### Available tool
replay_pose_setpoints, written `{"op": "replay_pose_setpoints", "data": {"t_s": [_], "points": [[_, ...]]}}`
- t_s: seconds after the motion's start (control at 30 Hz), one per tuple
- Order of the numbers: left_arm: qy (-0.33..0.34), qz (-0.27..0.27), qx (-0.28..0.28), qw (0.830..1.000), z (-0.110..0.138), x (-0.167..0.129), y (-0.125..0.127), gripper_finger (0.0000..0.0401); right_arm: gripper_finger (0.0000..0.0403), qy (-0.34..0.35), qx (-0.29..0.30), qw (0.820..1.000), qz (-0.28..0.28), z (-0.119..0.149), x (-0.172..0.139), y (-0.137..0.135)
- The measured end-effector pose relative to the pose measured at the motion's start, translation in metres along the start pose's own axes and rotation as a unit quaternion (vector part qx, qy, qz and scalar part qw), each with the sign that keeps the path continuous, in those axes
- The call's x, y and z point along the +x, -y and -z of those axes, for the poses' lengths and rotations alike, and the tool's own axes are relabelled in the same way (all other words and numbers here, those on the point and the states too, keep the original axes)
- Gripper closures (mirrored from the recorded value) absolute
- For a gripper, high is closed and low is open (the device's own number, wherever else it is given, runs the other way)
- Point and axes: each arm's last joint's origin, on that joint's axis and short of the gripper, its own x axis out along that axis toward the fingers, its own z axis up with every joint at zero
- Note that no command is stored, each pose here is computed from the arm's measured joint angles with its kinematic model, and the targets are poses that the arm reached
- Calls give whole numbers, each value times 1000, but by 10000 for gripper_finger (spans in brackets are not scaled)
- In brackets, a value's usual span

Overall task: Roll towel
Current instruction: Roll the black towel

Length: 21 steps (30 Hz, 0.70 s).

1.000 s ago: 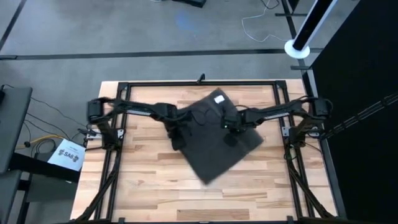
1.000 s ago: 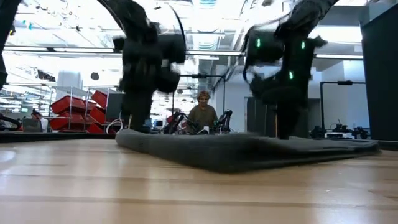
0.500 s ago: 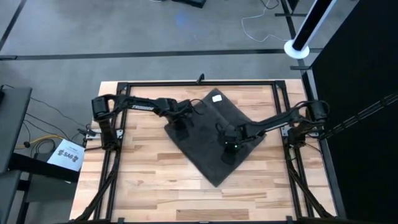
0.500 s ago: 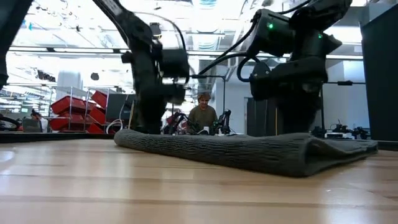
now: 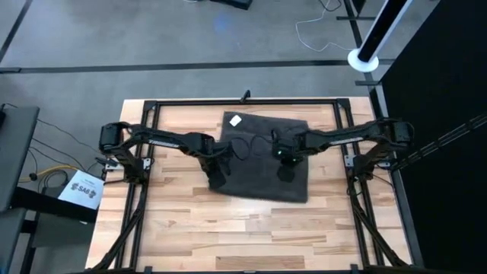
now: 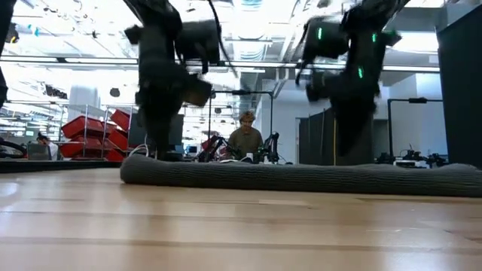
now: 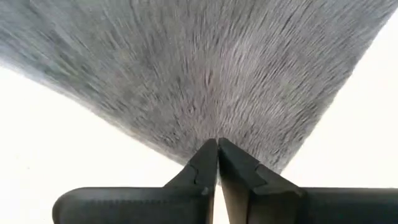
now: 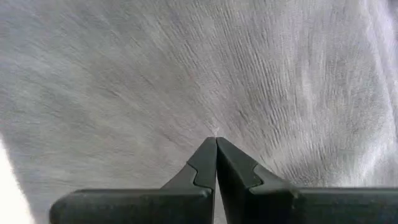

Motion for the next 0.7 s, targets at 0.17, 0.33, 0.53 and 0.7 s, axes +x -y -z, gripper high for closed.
{"op": "replay_pose_setpoints", "data": {"t_s": [0.17,0.33,0.53,0.7], "points": [[43,11,24,999,-5,-1,7,401,403,3,-38,996,-78,10,-11,-22],[13,9,62,998,0,29,1,401,403,-51,-53,993,-92,35,17,-43],[-32,3,62,998,14,49,-9,401,403,-84,-66,990,-88,56,43,-56],[-29,-2,31,999,16,30,-6,401,403,-83,-55,992,-80,51,22,-54]]}}
